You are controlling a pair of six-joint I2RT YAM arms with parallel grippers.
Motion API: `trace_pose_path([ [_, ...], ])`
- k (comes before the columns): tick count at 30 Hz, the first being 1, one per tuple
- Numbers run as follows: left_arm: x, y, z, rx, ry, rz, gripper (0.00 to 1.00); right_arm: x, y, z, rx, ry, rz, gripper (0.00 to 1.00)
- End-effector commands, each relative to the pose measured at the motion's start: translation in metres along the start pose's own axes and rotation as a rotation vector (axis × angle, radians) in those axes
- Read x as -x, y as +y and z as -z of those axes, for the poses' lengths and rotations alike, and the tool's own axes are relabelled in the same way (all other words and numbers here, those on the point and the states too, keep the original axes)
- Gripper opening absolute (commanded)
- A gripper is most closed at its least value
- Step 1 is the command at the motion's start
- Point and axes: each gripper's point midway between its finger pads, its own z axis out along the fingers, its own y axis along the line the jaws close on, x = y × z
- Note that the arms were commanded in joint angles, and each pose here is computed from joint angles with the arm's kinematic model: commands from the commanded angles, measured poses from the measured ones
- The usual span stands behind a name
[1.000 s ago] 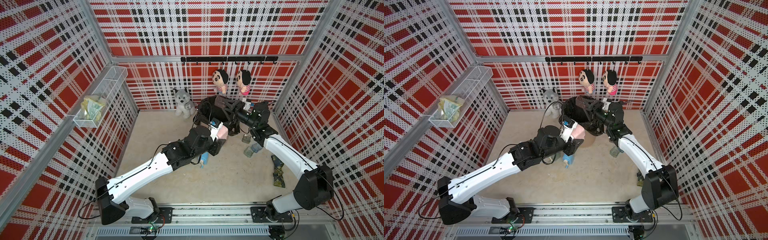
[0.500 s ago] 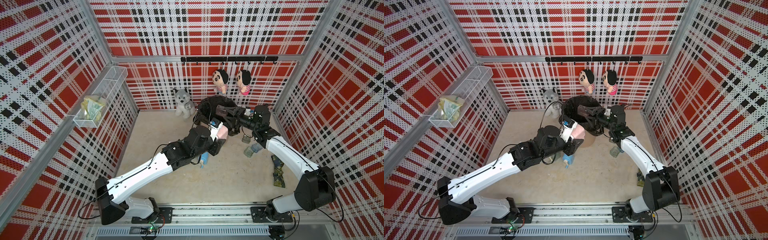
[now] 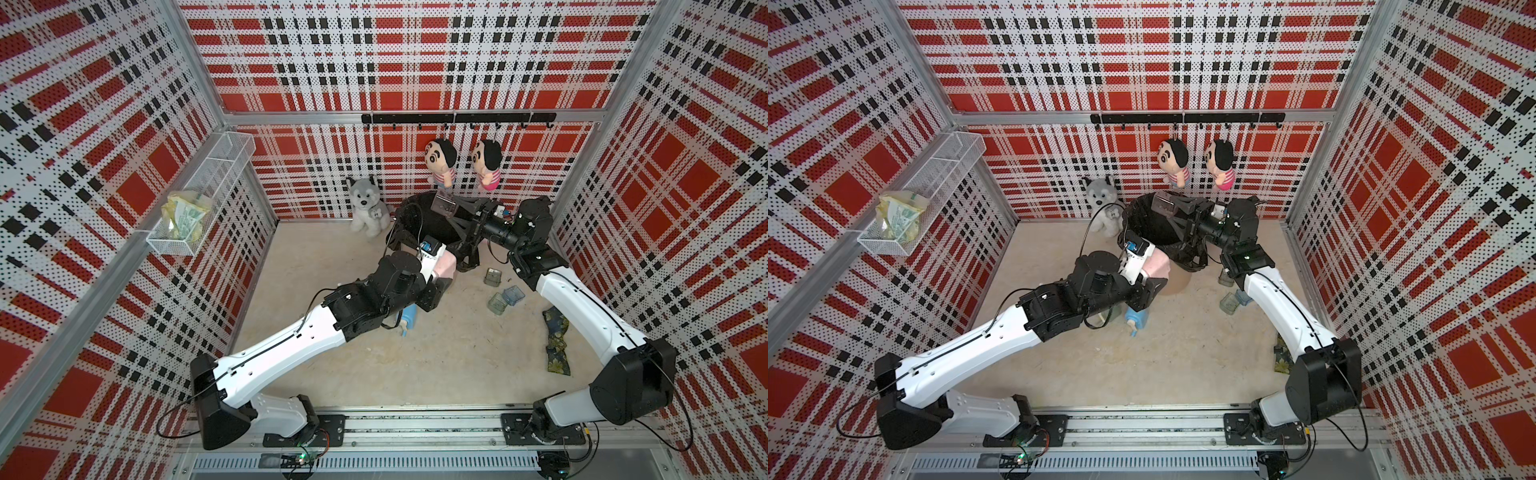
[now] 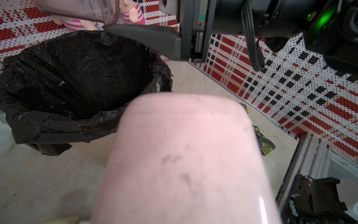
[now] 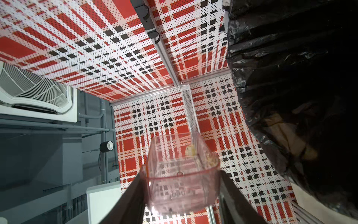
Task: Take out the pencil sharpener tray and clean the shavings
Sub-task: Pour the shavings into the trash bin.
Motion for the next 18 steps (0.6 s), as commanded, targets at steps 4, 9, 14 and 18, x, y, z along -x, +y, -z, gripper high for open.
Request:
trace_pose_path([
  [4,0.020,-0.002,0.010,-0.016,-0.070,0.011,0.45,-0.010,0.026,0.009,0.079,-0.004,-0.002,0.54],
  [9,0.019,-0.001,0.013,-0.013,-0.073,0.017,0.45,-0.009,0.032,0.007,0.056,-0.019,0.039,0.56],
  [14,0.021,-0.001,0.013,-0.014,-0.078,0.023,0.45,-0.004,0.026,0.012,0.112,-0.043,-0.001,0.55],
  [18,0.023,-0.002,0.014,-0.014,-0.078,0.018,0.45,-0.005,0.021,0.007,0.069,-0.019,0.050,0.55],
])
